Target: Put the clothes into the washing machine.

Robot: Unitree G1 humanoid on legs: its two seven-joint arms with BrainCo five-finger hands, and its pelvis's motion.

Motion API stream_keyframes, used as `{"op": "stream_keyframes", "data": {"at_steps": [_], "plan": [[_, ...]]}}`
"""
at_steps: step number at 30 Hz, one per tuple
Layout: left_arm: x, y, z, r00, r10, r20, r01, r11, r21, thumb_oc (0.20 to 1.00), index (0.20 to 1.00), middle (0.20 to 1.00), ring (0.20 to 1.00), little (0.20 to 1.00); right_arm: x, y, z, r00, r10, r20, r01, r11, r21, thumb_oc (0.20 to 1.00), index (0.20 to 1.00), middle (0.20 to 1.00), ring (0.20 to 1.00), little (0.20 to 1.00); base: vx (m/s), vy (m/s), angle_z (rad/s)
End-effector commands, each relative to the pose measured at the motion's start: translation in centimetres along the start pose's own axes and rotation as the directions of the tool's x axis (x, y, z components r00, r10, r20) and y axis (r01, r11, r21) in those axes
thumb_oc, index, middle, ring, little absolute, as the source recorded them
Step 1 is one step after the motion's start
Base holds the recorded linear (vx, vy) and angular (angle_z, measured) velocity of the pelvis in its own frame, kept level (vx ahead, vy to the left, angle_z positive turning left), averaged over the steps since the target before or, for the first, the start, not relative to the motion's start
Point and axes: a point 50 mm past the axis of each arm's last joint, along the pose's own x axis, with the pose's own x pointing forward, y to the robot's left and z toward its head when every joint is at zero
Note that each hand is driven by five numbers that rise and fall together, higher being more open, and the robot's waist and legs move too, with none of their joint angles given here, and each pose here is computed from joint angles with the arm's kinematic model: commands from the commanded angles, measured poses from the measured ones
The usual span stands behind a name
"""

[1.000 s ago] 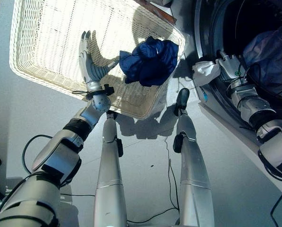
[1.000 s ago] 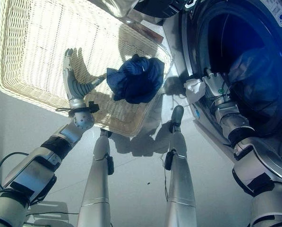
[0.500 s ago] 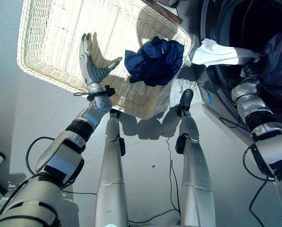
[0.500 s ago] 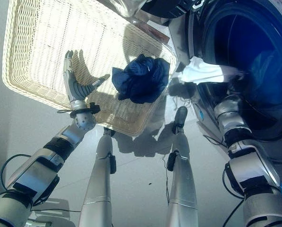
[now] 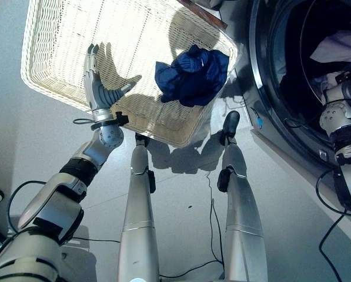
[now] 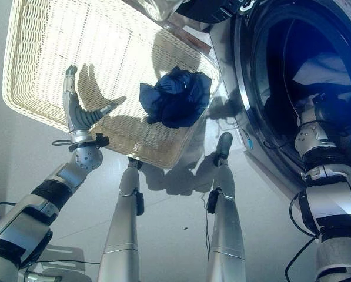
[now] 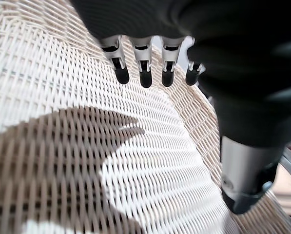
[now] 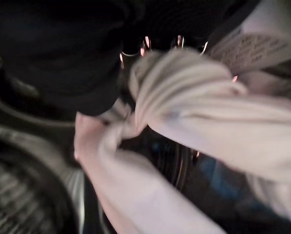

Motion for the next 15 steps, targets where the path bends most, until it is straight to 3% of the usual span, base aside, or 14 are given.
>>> {"op": "stream_keyframes", "data": {"at_steps": [1,5,6,7,10,12,15], "plan": [[0.3,0.4,0.7,0.993,-0.079,0.089,0.081,0.997,-0.014,1.0,1.0,1.0,1.0,1.0,6.2,-3.4,9.7,0.973,-0.11,0.203,0.091,0.991,0.099,1.0,1.0,1.0,1.0,1.0,0.0,0.0,0.0],[0.9,-1.1,2.2,0.952,-0.241,0.189,0.237,0.971,0.046,1.0,1.0,1.0,1.0,1.0,5.1,-1.5,8.2,0.971,0.031,0.236,0.008,0.987,-0.16,1.0,1.0,1.0,1.0,1.0,0.0,-0.001,0.01],[1.1,-2.0,3.0,0.924,-0.312,0.221,0.305,0.95,0.067,1.0,1.0,1.0,1.0,1.0,4.5,-0.7,7.7,0.946,0.104,0.307,0.009,0.938,-0.347,1.0,1.0,1.0,1.0,1.0,0.0,0.0,0.0],[1.2,-2.4,3.4,0.908,-0.347,0.234,0.336,0.938,0.087,1.0,1.0,1.0,1.0,1.0,4.1,-0.2,7.5,0.927,0.138,0.348,0.026,0.904,-0.427,1.0,1.0,1.0,1.0,1.0,0.0,0.0,0.0],[1.8,-3.8,4.9,0.851,-0.444,0.282,0.418,0.896,0.148,1.0,1.0,1.0,1.0,1.0,2.2,2.0,7.0,0.889,0.243,0.388,0.022,0.823,-0.568,1.0,1.0,1.0,1.0,1.0,0.0,0.013,0.0],[2.5,-4.8,6.2,0.804,-0.507,0.311,0.468,0.862,0.195,1.0,1.0,1.0,1.0,1.0,0.8,3.3,6.7,0.817,0.336,0.468,0.102,0.715,-0.692,1.0,1.0,1.0,1.0,1.0,0.0,0.018,0.0],[3.1,-6.0,7.8,0.752,-0.568,0.334,0.527,0.823,0.213,1.0,1.0,1.0,1.0,1.0,-0.3,4.3,6.2,0.778,0.401,0.484,0.13,0.65,-0.749,1.0,1.0,1.0,1.0,1.0,0.0,0.0,0.0]]}}
